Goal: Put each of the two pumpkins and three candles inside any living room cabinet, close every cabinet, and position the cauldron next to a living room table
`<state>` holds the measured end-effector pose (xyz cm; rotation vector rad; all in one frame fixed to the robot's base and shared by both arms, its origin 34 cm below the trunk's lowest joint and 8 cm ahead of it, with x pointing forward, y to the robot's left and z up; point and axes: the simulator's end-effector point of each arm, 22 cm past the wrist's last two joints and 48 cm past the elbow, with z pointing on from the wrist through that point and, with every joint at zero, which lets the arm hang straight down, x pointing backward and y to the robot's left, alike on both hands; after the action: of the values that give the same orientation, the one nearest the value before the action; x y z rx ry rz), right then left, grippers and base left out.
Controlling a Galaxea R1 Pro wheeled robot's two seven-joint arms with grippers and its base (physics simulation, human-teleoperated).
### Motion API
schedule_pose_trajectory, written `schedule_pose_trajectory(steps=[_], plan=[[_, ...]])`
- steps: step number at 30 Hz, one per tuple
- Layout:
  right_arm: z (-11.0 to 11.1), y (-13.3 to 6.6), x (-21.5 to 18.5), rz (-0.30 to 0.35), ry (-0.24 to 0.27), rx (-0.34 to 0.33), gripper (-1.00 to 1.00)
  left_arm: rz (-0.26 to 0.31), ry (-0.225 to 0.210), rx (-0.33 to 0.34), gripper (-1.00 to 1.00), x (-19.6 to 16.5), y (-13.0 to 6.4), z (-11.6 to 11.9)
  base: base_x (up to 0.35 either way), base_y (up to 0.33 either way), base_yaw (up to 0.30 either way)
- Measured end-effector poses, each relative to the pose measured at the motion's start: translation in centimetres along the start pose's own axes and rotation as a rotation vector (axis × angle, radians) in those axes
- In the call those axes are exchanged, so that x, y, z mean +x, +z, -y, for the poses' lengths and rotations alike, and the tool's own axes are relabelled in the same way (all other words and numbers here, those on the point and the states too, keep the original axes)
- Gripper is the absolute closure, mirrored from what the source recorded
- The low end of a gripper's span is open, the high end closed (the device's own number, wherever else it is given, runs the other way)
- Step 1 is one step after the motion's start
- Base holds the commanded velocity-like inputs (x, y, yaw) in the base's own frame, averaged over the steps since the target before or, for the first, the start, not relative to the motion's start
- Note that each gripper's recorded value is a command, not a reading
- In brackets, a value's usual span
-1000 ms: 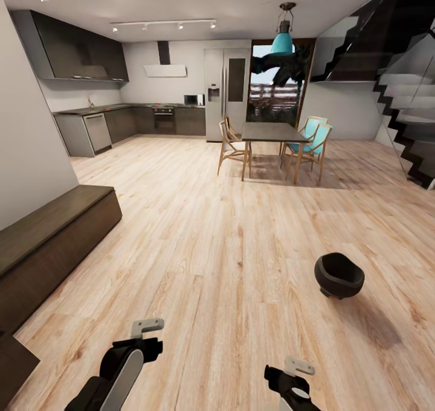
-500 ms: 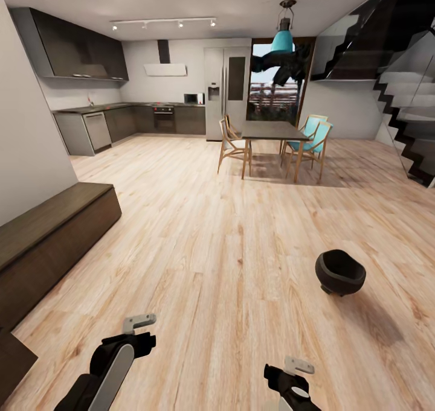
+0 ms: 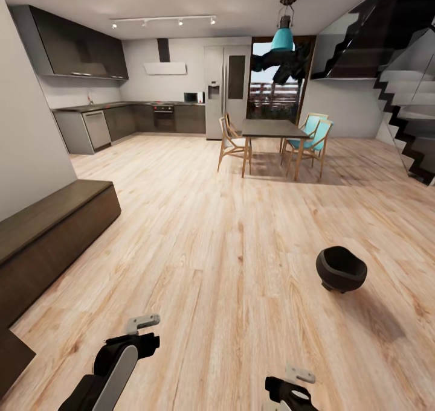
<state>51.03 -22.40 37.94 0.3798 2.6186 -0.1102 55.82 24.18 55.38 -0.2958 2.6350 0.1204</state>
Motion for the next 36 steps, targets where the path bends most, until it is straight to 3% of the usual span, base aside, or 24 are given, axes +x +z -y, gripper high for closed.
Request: schedule_pose_trajectory(steps=[3, 6, 11, 15, 19, 22, 24, 28, 36], plan=[[0.2, 0.5, 1.8, -0.057, -0.013, 0.004, -1.00, -0.001, 0.026, 0.012, -1.00, 0.7, 0.3, 1.0, 0.000, 0.000, 0.000], [0.3, 1.0, 2.6, -0.071, -0.019, 0.006, -1.00, -0.003, 0.036, 0.030, -1.00, 1.3, 0.7, 1.7, 0.000, 0.000, 0.000], [0.3, 1.8, 3.3, -0.072, -0.016, 0.005, -1.00, 0.000, -0.014, 0.167, -1.00, 1.4, 0.1, 4.2, 0.000, 0.000, 0.000], [0.3, 2.5, 3.7, -0.065, -0.015, 0.001, -1.00, 0.000, -0.038, 0.197, -1.00, 1.5, 0.6, 3.9, 0.000, 0.000, 0.000], [0.2, 3.1, 4.1, -0.059, -0.020, -0.004, -1.00, -0.014, -0.127, 0.309, -1.00, 1.2, 1.0, 3.9, 0.000, 0.000, 0.000], [0.2, 3.7, 4.0, -0.035, -0.016, -0.005, -1.00, -0.013, -0.235, 0.454, -1.00, -0.4, 0.8, 2.5, 0.000, 0.000, 0.000], [0.2, 4.0, 4.0, -0.025, -0.014, -0.006, -1.00, -0.023, -0.264, 0.534, -1.00, -0.7, 0.3, 2.1, 0.000, 0.000, 0.000], [0.2, 4.7, 4.3, -0.013, -0.014, -0.008, -1.00, -0.043, -0.300, 0.674, -1.00, -1.0, -0.6, 2.2, 0.000, 0.000, 0.000], [0.2, 6.0, 5.0, 0.008, -0.009, -0.010, -1.00, -0.049, -0.309, 0.716, -1.00, 0.0, 0.2, 2.5, 0.000, 0.000, 0.000]])
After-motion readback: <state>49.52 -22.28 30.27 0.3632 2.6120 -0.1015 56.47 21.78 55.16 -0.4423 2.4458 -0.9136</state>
